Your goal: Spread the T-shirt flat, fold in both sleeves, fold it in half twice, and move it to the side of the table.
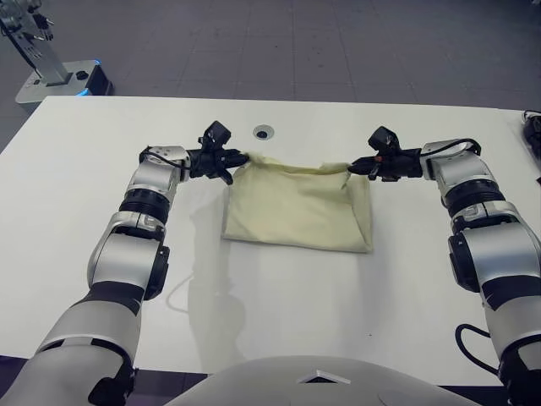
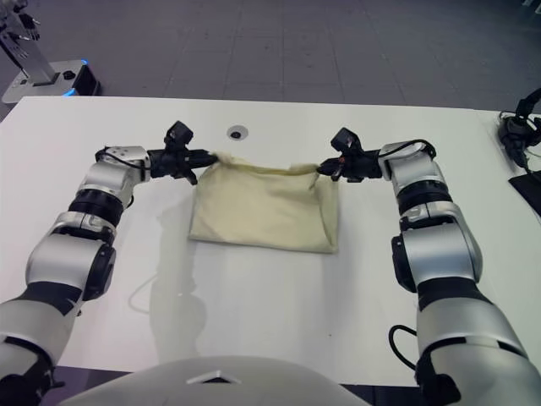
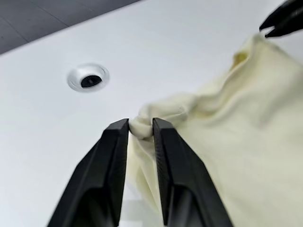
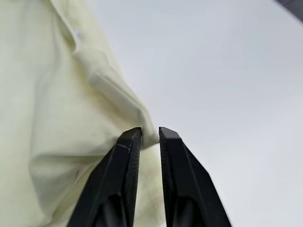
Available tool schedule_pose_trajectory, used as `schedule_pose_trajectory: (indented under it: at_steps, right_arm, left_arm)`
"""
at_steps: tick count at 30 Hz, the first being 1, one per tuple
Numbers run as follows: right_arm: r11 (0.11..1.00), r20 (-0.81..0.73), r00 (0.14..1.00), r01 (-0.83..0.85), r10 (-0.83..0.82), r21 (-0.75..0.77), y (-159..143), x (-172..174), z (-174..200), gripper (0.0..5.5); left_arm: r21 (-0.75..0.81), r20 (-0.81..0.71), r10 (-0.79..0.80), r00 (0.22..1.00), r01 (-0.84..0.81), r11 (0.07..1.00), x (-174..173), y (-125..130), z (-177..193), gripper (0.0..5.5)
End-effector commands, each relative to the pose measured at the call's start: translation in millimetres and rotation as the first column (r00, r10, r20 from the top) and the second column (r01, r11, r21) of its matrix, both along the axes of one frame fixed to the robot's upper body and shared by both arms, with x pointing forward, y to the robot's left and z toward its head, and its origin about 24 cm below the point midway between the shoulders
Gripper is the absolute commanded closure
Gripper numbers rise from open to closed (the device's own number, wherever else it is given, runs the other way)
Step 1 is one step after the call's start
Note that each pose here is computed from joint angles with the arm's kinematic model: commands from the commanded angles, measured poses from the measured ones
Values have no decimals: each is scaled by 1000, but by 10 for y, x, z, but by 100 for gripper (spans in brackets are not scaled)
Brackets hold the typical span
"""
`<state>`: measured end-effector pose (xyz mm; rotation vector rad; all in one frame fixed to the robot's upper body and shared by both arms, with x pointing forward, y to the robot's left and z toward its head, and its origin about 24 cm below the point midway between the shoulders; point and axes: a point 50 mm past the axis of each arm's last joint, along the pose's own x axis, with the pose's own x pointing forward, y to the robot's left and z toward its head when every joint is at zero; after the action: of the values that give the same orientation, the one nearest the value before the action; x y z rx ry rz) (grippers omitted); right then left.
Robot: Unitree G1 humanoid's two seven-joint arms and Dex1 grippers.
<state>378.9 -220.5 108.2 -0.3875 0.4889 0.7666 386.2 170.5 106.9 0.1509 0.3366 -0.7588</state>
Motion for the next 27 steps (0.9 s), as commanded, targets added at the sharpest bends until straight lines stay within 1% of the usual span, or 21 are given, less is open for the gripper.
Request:
schedule_pose_trajectory:
  at_steps: [1,2,3,6,8,10,15,18,19,22,24,26,27]
  right_arm:
    - [999,242,970,28,-16,-46,84,86,198,401]
    - [998,283,959,4,13,-58,122,73,216,387]
    - [997,321,945,-34,57,-76,177,48,231,371]
    - [970,391,896,-143,211,-197,334,-28,218,316]
    - [942,387,876,-185,287,-280,389,-62,142,282]
    - [922,378,867,-199,324,-333,390,-74,83,248]
    - [844,308,855,-240,418,-479,309,-113,-90,166]
    - [782,249,840,-284,482,-555,220,-169,-168,115]
    - [756,233,830,-299,507,-582,198,-187,-182,106]
    - [685,178,794,-360,582,-634,161,-258,-224,46]
    - [644,130,756,-439,641,-627,170,-357,-240,17]
    - [588,78,693,-541,717,-602,222,-524,-236,11]
    - [550,42,658,-591,752,-591,247,-629,-231,11]
  left_arm:
    - [-57,209,165,964,-156,986,103,211,511,391]
    - [-33,250,167,954,-163,986,59,256,552,375]
    - [25,284,141,948,-155,988,-27,280,547,359]
    - [191,303,34,952,-95,977,-353,227,412,302]
    - [267,289,-53,956,-27,963,-617,101,312,267]
    - [326,269,-127,955,33,945,-809,-7,209,231]
    - [409,202,-250,947,151,900,-1095,-216,22,145]
    - [503,178,-300,937,176,846,-1158,-246,-56,92]
    - [530,170,-303,938,172,830,-1161,-230,-83,83]
    - [616,150,-311,938,157,772,-1144,-157,-154,19]
    - [664,136,-329,935,160,731,-1100,-122,-198,10]
    - [695,117,-374,920,193,692,-997,-145,-240,10]
    - [727,109,-410,906,209,655,-916,-160,-254,10]
